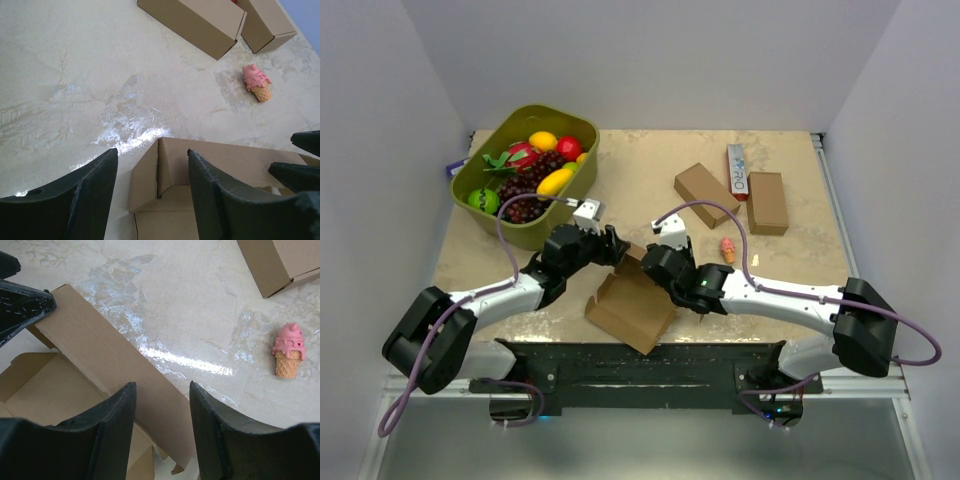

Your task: Fold the paper box

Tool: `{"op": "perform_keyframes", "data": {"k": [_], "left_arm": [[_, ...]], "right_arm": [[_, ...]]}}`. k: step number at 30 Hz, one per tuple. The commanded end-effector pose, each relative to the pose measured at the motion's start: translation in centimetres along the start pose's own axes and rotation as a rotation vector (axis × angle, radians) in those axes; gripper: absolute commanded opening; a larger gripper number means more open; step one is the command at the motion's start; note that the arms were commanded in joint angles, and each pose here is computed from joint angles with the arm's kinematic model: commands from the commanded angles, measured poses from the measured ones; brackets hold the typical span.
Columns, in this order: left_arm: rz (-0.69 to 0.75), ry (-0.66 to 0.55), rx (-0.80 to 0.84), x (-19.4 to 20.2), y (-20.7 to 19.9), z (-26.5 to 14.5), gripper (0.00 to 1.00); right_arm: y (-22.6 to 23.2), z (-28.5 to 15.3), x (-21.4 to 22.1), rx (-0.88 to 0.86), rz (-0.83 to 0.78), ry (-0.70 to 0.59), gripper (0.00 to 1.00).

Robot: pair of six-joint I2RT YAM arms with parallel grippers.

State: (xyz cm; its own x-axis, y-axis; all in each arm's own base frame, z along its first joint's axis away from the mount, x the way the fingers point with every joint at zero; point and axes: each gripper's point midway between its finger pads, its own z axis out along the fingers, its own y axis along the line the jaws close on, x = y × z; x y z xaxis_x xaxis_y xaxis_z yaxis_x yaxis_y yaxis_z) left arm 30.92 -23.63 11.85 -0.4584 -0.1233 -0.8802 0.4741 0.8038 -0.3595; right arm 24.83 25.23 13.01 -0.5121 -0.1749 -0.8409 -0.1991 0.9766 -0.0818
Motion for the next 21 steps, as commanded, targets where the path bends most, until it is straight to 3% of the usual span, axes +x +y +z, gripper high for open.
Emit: {"op": "perform_keyframes", "data": {"k": [1,21], "left_arm": [[-0.020,-0.048,0.029,-0.8,-0.3,0.1,0.58],[-0.067,0.062,-0.010,5.5,1.7,-1.6,0.40]], "right_arm": [[-0.2,0.0,-0.5,0.033,0.041,-0.018,0.49],[0.0,0.1,1.5,0.018,0.033,0.027,0.47]]}}
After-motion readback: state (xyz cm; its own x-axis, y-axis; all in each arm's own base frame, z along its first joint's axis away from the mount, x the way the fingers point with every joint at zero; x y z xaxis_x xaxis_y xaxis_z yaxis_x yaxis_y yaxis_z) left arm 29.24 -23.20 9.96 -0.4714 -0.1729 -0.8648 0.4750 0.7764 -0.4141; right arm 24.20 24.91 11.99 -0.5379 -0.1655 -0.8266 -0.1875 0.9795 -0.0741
